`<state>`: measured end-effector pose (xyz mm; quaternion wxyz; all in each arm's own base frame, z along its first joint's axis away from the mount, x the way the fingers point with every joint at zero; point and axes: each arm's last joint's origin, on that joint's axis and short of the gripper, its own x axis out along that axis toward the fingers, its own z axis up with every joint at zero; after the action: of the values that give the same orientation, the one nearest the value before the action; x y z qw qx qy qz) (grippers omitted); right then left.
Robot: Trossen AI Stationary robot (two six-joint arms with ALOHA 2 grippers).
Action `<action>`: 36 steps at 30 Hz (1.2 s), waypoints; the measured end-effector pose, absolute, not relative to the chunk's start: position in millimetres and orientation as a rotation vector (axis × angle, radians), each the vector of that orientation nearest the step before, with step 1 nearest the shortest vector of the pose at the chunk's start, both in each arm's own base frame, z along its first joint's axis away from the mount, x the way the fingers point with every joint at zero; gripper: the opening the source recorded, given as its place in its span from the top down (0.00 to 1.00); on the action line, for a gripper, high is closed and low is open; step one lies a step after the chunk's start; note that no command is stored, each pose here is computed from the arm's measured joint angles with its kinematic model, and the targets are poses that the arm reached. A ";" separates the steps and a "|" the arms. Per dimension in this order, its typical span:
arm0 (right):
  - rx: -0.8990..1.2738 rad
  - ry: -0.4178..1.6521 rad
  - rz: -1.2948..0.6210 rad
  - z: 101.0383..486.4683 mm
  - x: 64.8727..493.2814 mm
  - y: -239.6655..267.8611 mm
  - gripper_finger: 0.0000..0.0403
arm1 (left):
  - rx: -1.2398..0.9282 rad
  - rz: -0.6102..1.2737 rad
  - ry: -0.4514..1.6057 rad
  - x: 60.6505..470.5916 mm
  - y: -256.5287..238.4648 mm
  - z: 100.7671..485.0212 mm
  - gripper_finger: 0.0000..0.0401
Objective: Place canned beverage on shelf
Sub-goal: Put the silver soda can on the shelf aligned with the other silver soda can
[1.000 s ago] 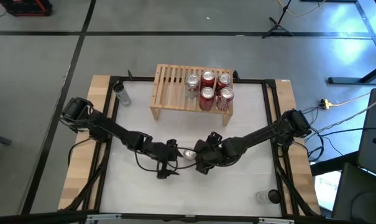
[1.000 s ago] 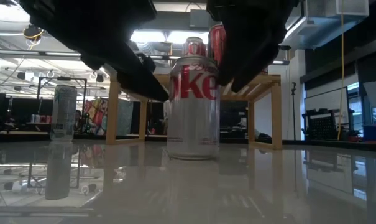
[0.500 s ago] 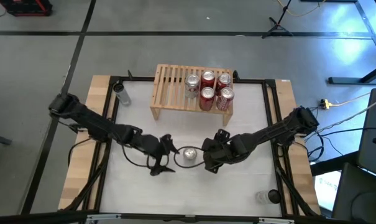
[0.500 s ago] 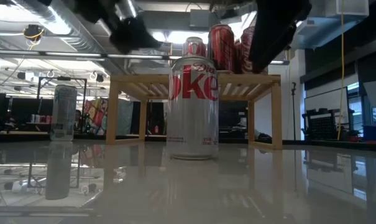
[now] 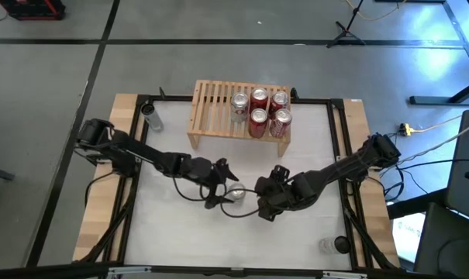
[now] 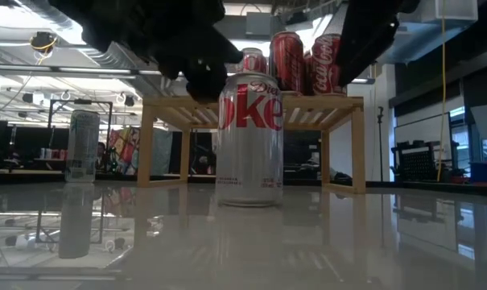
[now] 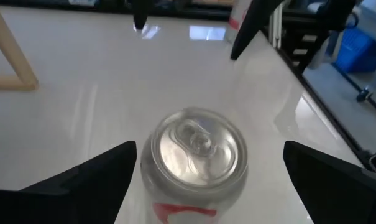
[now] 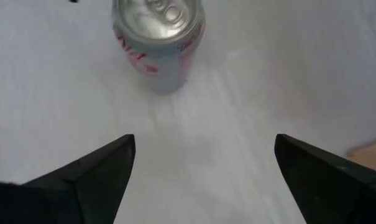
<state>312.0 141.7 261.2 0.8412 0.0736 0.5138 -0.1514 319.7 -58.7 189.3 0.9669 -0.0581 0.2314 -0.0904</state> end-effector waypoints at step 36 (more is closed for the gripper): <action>0.257 0.924 -0.263 326.5 263.4 134.9 0.07 | -0.204 -0.048 0.474 343.0 -77.2 222.9 0.32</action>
<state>263.4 134.9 326.5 0.8789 0.1230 0.4432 -0.1260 343.0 -77.2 222.9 0.9667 -0.1006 0.2343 -0.0236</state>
